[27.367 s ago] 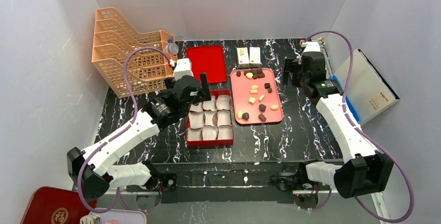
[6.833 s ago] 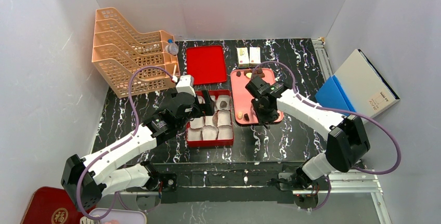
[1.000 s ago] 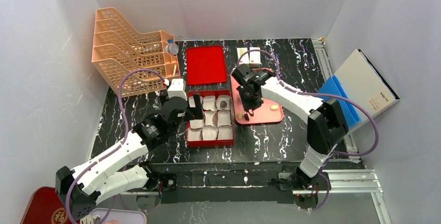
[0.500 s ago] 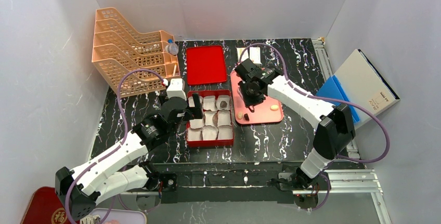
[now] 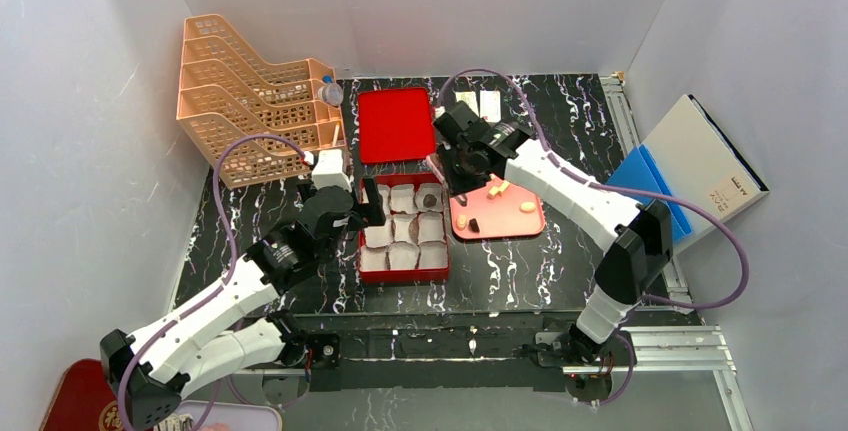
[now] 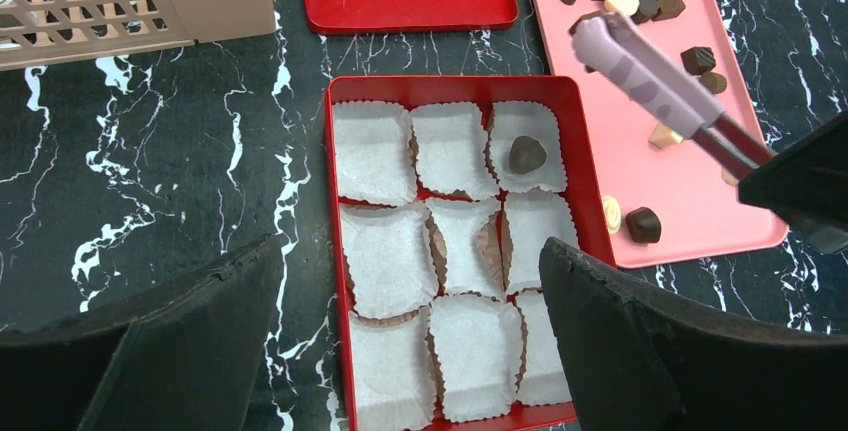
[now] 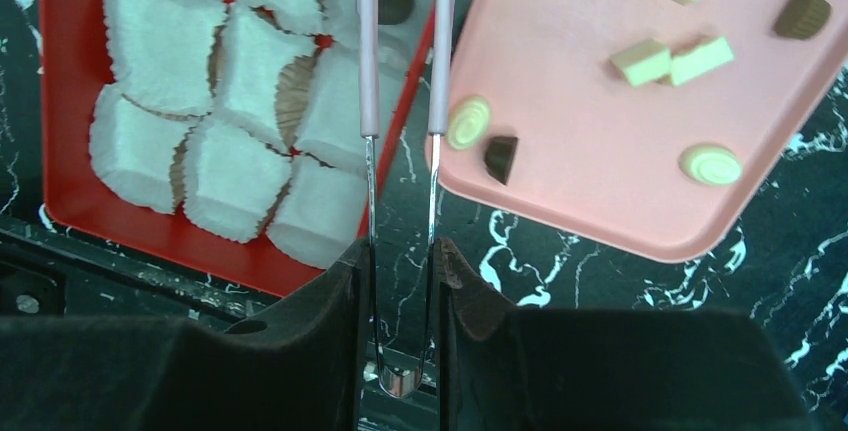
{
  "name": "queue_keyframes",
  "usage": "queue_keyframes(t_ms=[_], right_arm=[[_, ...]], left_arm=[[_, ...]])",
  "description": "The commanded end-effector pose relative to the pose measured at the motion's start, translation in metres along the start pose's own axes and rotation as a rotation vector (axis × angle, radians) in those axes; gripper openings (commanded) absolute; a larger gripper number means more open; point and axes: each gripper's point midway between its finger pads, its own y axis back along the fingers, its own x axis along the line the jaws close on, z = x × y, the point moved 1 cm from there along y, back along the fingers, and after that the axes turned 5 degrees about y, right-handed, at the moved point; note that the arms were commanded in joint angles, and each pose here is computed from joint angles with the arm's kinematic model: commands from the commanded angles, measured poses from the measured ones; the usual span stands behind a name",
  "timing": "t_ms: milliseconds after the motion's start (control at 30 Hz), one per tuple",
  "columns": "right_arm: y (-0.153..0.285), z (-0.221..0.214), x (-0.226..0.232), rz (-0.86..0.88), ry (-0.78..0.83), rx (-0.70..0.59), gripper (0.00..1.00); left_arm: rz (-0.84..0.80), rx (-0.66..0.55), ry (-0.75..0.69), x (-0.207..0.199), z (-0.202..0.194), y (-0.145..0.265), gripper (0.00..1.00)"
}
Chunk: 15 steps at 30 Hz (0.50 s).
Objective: Pack the chocolate
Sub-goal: Place the fake chocolate in the packing box.
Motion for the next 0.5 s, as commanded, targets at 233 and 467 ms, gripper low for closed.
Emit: queue_keyframes(t_ms=[233,467], right_arm=[[-0.012,0.015,0.044,0.059,0.096,0.0,0.01],[-0.019,0.015,0.056,0.082,0.112,0.01,0.01]], left_arm=[[0.019,-0.048,0.012,0.005,0.019,0.011,0.98],[0.022,-0.046,0.01,0.007,0.018,0.012,0.99]])
